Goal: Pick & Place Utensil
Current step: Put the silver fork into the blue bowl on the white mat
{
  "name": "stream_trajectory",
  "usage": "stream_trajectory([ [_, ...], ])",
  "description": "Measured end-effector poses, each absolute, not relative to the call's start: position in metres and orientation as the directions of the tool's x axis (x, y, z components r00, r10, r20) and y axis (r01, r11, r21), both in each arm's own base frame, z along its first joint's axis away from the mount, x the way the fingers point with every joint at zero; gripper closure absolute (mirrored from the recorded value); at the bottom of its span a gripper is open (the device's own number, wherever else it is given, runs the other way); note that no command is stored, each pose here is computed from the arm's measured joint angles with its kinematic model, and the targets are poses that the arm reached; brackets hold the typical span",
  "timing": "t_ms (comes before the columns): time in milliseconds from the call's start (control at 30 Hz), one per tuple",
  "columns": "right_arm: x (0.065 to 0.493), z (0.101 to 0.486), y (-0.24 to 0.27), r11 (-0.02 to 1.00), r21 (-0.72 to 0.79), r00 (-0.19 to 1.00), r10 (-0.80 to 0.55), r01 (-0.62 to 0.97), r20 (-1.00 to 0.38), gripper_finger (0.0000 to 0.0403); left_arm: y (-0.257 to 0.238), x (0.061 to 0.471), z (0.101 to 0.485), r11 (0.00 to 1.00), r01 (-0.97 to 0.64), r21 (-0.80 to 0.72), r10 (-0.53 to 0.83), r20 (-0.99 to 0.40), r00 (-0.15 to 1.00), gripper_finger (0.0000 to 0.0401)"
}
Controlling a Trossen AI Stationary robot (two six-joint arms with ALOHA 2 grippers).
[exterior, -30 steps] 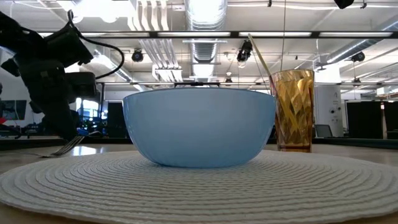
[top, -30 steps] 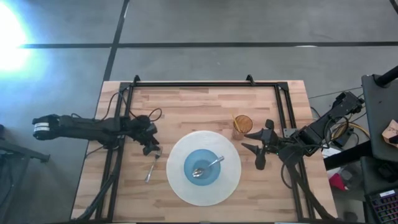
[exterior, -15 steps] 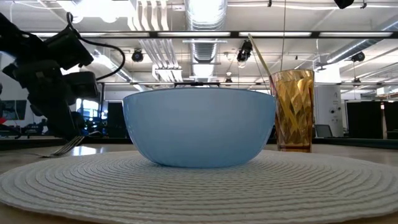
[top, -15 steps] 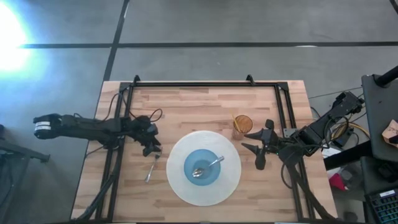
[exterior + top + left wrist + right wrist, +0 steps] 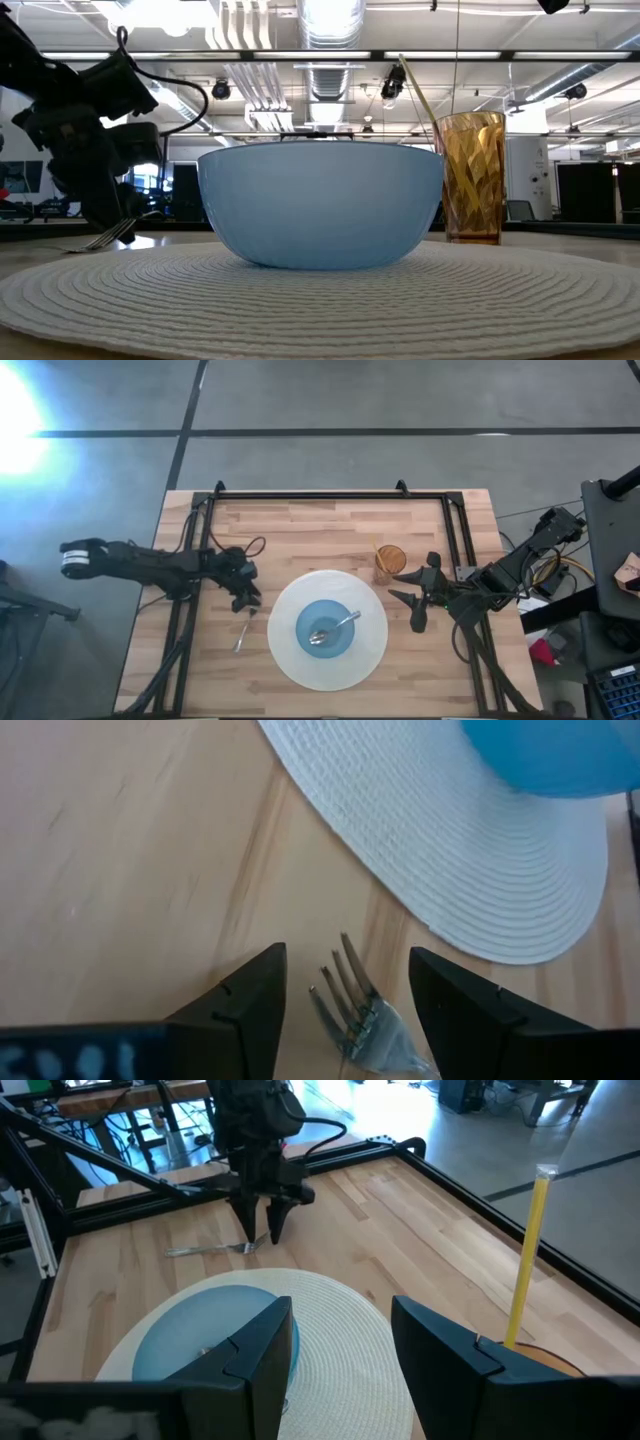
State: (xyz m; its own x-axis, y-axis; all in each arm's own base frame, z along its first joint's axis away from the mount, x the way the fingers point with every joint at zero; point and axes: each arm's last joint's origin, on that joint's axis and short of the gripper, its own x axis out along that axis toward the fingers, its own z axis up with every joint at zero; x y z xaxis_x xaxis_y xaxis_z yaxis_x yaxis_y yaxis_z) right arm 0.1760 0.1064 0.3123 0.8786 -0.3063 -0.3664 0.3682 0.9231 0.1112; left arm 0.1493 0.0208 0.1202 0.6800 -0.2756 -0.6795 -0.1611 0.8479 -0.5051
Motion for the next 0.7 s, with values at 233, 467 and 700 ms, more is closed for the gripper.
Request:
stream_trajectory([
  [233,0.1759,0.3123,0.1065,0.923,0.111,0.878,-0.307,0.369,-0.366,0.0236,0.0206,0.1498,0.1158,0.846,-0.162,-0.508,-0.292,-0.696,0.656,0.0234],
  [467,0.1759,0.3124,0.1065,0.923,0.111,0.879,-0.307,0.369,-0.366,0.0236,0.0204,0.1498,0.1150,0.844,-0.159,-0.512,-0.300,-0.697,0.651,0.0299],
  [700,0.1759,0.3123,0.1065,0.923,0.111,0.879,-0.307,0.368,-0.366,0.0236,0.0203,0.1499,0.1151,0.847,-0.149,-0.511,-0.304,-0.695,0.652,0.0358],
])
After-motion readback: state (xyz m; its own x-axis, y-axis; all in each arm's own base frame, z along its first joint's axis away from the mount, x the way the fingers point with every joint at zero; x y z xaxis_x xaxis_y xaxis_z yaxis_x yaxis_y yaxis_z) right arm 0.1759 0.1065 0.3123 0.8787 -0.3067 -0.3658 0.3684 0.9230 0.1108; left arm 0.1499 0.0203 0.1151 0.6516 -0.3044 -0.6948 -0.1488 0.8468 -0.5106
